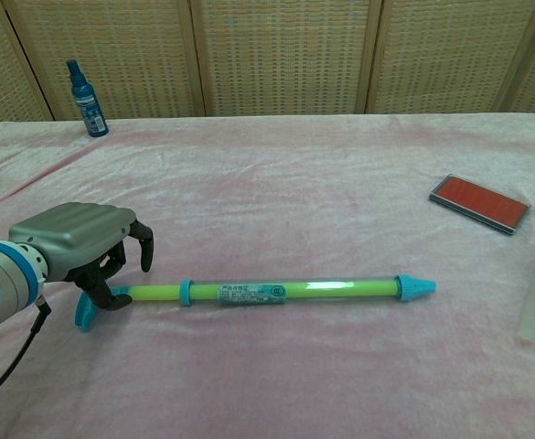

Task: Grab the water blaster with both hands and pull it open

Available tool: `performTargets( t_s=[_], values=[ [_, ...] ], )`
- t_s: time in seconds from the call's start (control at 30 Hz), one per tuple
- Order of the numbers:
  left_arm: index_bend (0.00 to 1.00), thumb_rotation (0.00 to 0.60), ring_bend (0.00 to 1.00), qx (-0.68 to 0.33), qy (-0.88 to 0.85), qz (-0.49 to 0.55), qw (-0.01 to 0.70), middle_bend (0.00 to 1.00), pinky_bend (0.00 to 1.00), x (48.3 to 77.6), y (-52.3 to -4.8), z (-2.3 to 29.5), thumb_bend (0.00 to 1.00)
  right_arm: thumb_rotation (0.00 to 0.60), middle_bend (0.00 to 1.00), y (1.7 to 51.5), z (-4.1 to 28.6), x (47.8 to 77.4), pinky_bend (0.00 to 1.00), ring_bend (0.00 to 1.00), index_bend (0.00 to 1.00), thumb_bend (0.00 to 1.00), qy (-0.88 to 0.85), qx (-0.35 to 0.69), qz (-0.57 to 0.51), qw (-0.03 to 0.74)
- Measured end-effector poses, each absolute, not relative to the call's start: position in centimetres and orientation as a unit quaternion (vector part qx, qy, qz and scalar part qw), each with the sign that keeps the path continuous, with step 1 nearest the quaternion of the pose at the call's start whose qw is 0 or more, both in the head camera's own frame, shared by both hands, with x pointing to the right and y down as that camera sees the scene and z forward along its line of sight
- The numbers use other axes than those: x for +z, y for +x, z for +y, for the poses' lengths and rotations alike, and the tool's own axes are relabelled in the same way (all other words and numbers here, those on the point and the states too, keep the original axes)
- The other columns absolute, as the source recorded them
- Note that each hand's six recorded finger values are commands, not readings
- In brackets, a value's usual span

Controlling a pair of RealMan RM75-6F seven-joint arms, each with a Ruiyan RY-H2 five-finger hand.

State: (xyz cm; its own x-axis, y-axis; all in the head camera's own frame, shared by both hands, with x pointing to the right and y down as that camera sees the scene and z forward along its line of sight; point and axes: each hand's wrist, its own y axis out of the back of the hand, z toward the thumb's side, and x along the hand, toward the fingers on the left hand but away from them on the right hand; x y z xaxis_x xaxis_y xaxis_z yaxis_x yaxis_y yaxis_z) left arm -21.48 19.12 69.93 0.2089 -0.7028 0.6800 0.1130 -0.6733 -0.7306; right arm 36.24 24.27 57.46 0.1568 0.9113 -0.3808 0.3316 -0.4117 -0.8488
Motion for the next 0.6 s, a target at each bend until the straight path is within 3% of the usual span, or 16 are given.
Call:
performTargets(
  t_s=[0.37, 0.6],
  values=[
    [0.48, 0.600, 0.83, -0.613, -0.690, 0.192, 0.333, 0.88, 0.78, 72.1, -21.6, 19.6, 0.40, 0.600, 0.00, 36.4, 24.2, 57.6, 0.00, 0.00, 0.00, 0.17, -0.695, 0.472, -0.448, 0.304],
    [0.75, 0.600, 0.84, -0.619, -0.686, 0.192, 0.329, 0.89, 0.78, 72.8, -21.9, 19.7, 0.62, 0.600, 0.00, 36.5, 24.1, 57.6, 0.00, 0.00, 0.00, 0.17, -0.696, 0.472, -0.449, 0.302]
  ],
)
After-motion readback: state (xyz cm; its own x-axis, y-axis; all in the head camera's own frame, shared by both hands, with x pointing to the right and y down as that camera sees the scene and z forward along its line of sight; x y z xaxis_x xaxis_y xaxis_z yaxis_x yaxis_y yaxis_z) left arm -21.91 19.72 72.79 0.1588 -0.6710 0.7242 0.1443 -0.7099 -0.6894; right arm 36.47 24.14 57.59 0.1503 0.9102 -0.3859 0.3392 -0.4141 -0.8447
